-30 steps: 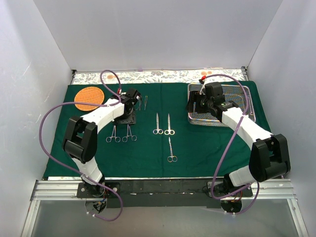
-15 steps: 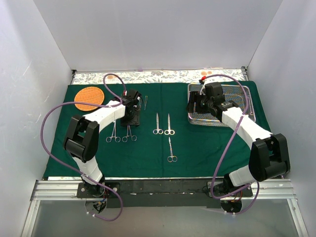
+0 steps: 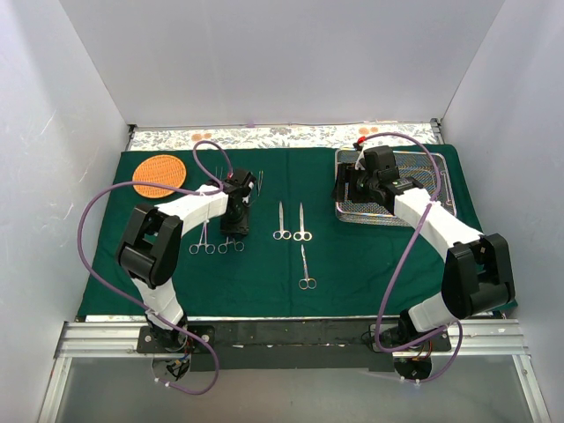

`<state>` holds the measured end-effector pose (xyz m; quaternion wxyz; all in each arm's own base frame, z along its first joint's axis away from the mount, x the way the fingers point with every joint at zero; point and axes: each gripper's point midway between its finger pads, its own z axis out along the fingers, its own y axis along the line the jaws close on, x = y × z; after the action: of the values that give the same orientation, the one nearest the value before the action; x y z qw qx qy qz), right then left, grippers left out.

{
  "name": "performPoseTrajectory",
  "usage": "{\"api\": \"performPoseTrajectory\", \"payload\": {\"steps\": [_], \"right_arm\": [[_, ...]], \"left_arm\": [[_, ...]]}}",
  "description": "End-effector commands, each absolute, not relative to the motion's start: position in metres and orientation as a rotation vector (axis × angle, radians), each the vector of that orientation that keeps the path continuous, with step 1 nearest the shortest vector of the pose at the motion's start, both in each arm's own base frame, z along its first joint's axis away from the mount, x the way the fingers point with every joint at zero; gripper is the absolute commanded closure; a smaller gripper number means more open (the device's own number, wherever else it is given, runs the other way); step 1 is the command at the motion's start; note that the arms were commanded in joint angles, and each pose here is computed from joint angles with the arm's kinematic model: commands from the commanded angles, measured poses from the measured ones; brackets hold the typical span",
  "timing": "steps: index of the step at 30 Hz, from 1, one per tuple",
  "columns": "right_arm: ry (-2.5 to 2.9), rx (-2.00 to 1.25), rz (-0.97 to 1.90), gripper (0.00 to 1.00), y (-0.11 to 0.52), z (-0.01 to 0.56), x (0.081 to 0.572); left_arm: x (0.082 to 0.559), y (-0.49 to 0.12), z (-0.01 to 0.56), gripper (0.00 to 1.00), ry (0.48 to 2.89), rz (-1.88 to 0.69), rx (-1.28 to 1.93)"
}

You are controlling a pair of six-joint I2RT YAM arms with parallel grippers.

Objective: Open and lay out the surgical kit
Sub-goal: Adjust the medical item in the surgical kit.

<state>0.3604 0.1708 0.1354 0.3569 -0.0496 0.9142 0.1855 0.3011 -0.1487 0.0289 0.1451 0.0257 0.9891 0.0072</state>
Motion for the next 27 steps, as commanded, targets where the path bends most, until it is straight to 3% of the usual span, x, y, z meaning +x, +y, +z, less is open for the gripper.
{"api": "performPoseTrajectory", "payload": {"steps": [1, 18, 27], "right_arm": [[2.309, -0.136, 0.498, 0.24, 0.175, 0.156, 0.372], [2.305, -0.131, 0.461, 0.24, 0.169, 0.157, 0.375], [2.313, -0.022, 0.121, 0.25, 0.095, 0.171, 0.404]], "left_arm": [[0.299, -0.149, 0.030, 0.73, 2.844, 0.009, 0.102], [0.286, -0.142, 0.034, 0.73, 2.845, 0.040, 0.137], [0.324, -0.146, 0.098, 0.61, 2.608, 0.001, -0.023]]}}
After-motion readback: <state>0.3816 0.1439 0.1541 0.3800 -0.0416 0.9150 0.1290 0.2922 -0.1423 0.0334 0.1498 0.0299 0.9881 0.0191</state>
